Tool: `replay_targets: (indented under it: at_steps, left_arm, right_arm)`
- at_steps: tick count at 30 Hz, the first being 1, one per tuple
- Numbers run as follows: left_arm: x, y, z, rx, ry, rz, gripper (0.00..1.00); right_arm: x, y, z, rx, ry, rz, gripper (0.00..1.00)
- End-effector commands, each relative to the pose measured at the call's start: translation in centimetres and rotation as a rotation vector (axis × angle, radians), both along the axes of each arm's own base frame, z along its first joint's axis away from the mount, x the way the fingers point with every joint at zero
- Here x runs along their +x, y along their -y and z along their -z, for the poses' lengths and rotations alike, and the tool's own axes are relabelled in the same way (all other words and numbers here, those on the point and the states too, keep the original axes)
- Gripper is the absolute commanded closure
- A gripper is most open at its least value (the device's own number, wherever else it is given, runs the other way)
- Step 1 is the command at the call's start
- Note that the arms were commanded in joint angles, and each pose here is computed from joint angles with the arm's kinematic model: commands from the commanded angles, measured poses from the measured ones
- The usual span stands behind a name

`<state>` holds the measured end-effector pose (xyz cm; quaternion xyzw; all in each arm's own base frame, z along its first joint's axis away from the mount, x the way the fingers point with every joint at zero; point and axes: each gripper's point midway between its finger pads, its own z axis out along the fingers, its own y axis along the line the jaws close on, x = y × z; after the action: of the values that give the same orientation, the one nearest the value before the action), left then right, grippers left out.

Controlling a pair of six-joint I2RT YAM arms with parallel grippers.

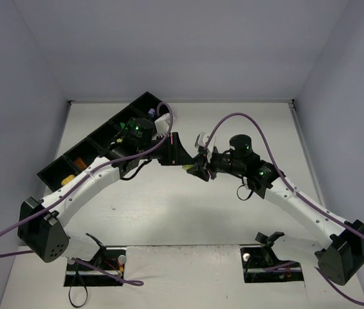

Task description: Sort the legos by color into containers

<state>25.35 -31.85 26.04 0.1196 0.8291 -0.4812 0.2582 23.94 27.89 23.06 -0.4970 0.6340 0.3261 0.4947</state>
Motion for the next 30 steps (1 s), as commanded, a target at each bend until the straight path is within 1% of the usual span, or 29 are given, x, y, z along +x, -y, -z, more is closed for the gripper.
replay_targets:
  at_steps: [1, 2, 3, 5, 6, 8, 9, 10, 11, 12, 14, 15, 17, 20, 23, 24, 30]
  left_arm:
    - [0.7, 0.6, -3.3, -0.059, 0.113, 0.021, 0.73]
    - [0.5, 0.7, -3.6, -0.070, 0.122, 0.033, 0.77]
    - [0.5, 0.7, -3.5, -0.070, 0.121, 0.038, 0.83]
    - [0.4, 0.8, -3.5, -0.072, 0.125, 0.046, 0.89]
    - [0.3, 0.8, -3.5, -0.073, 0.125, 0.050, 0.94]
    - [0.4, 0.8, -3.5, -0.069, 0.134, 0.051, 0.98]
    - [0.3, 0.7, -3.4, -0.067, 0.134, 0.051, 0.99]
    - [0.3, 0.7, -3.5, -0.067, 0.139, 0.050, 0.99]
    - [0.4, 0.6, -3.5, -0.063, 0.143, 0.050, 1.00]
    - [0.3, 0.6, -3.7, -0.065, 0.147, 0.050, 1.00]
    - [0.3, 0.5, -3.7, -0.056, 0.154, 0.050, 1.00]
    - [0.4, 0.4, -3.6, -0.050, 0.155, 0.048, 1.00]
    - [0.5, 0.3, -3.8, -0.040, 0.161, 0.045, 1.00]
    - [0.5, 0.3, -4.0, -0.040, 0.165, 0.044, 1.00]
    - [0.5, 0.4, -4.2, -0.046, 0.165, 0.048, 1.00]
    - [0.4, 0.3, -4.3, -0.048, 0.166, 0.048, 1.00]
    - [0.3, 0.5, -4.4, -0.058, 0.159, 0.057, 1.00]
  right_arm:
    - [0.6, -0.9, -3.5, 0.067, 0.106, -0.022, 0.95]
    - [0.6, -0.9, -3.5, 0.067, 0.106, -0.022, 0.95]
    - [0.6, -0.9, -3.4, 0.064, 0.104, -0.019, 0.94]
    - [0.6, -0.8, -3.2, 0.061, 0.102, -0.016, 0.92]
    - [0.6, -0.8, -3.1, 0.059, 0.100, -0.013, 0.91]
    - [0.7, -0.7, -3.0, 0.055, 0.098, -0.009, 0.80]
    - [0.6, -0.7, -2.8, 0.048, 0.092, -0.008, 0.74]
    - [0.6, -0.5, -2.6, 0.043, 0.091, -0.006, 0.59]
    - [0.7, -0.5, -2.3, 0.033, 0.087, 0.002, 0.52]
    - [0.7, -0.4, -2.1, 0.023, 0.078, 0.005, 0.38]
    - [0.9, -0.1, -1.6, 0.006, 0.074, 0.017, 0.27]
    - [0.8, 0.0, -1.4, -0.003, 0.067, 0.016, 0.20]
    - [0.8, 0.1, -1.2, -0.013, 0.070, 0.017, 0.18]
    - [0.7, 0.2, -0.9, -0.024, 0.065, 0.019, 0.19]
    - [0.8, 0.3, -0.7, -0.028, 0.069, 0.022, 0.29]
    - [0.8, 0.3, -0.7, -0.029, 0.071, 0.021, 0.37]
    - [1.0, 0.2, -0.7, -0.027, 0.078, 0.022, 0.61]
